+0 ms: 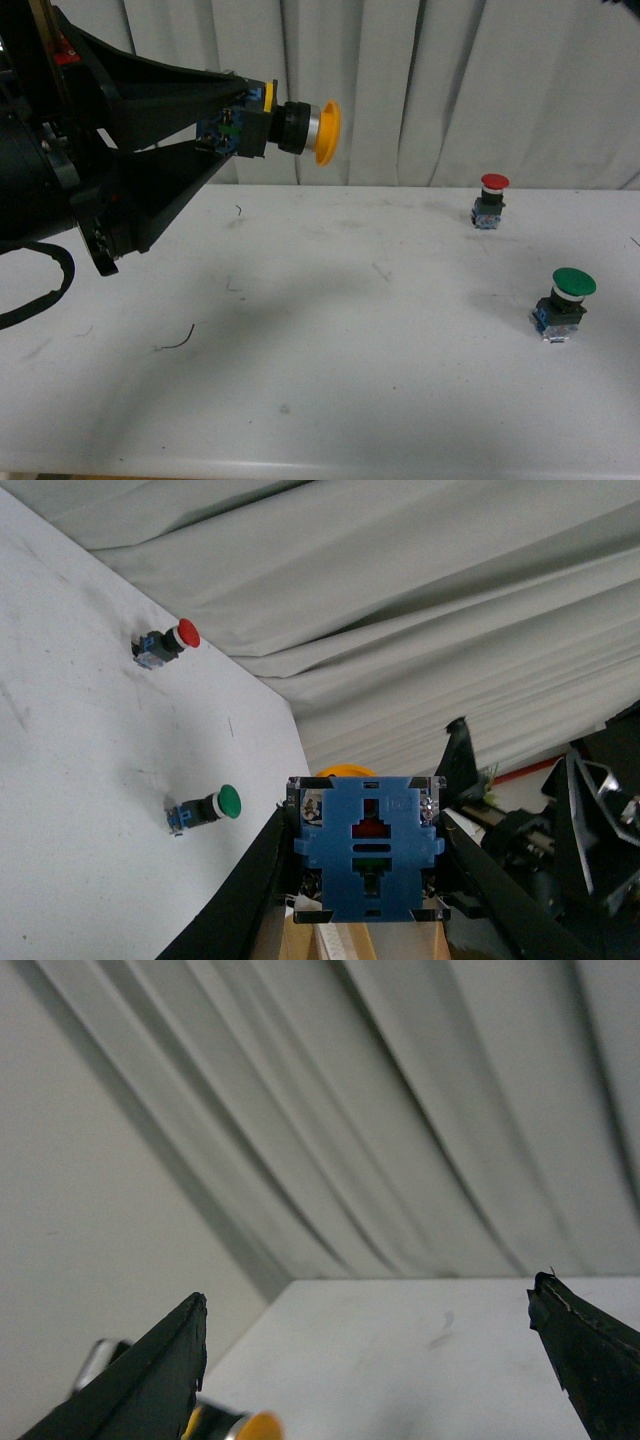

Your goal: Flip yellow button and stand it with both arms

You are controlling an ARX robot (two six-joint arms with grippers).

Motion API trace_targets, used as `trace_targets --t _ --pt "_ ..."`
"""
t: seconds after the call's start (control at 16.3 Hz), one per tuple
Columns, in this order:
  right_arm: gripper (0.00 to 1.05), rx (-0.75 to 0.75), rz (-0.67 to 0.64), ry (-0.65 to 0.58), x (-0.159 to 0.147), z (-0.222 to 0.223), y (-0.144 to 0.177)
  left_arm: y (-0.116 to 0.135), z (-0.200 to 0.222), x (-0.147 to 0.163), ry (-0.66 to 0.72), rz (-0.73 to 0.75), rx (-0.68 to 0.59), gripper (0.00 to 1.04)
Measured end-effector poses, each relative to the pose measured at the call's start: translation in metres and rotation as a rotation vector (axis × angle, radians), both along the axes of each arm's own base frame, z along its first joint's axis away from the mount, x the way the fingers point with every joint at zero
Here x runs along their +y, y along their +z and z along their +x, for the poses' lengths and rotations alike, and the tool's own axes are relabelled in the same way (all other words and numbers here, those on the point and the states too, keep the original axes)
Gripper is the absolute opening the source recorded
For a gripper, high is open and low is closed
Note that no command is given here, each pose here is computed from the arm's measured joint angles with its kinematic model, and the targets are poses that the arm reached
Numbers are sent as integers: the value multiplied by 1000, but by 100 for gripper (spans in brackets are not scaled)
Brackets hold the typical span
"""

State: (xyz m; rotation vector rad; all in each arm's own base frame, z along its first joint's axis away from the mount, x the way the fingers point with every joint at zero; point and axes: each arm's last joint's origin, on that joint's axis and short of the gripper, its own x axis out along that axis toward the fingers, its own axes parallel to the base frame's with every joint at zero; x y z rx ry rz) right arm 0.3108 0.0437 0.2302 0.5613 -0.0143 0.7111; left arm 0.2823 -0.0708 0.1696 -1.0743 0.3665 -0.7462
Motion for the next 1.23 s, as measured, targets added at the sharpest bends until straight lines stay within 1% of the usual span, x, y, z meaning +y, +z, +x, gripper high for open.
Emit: trace_targets --t 0.06,0.12,0.18,0.25,0.31,0.43,0.49,0.68,0.98,1.1,1.23 --pt "98 40 65 82 2 -1 -10 1 1 0 -2 -4 -3 36" --pt "98 114 124 157 5 0 -19 3 5 -1 -3 -12 -5 36" --pt "98 230 197 219 11 2 -30 5 8 -1 -2 -17 -11 36" --pt "98 307 244 251 16 3 -38 6 10 -2 1 -21 -14 36" --pt "98 422 310 288 25 4 -50 7 11 -3 5 -24 -15 36" --pt "98 529 381 318 40 8 -60 10 13 -5 -3 -30 -25 36" --pt "98 562 427 305 48 19 -64 11 12 -9 -1 -35 -24 36" --pt "98 575 432 345 72 26 -67 12 9 -12 -10 -36 -27 36" --pt "98 594 414 392 85 22 -69 12 9 -12 -8 -36 -27 36" --pt "98 599 391 440 101 16 -71 12 9 -10 -5 -36 -27 36" --pt "98 584 391 445 104 18 -68 12 9 -10 -4 -36 -26 36"
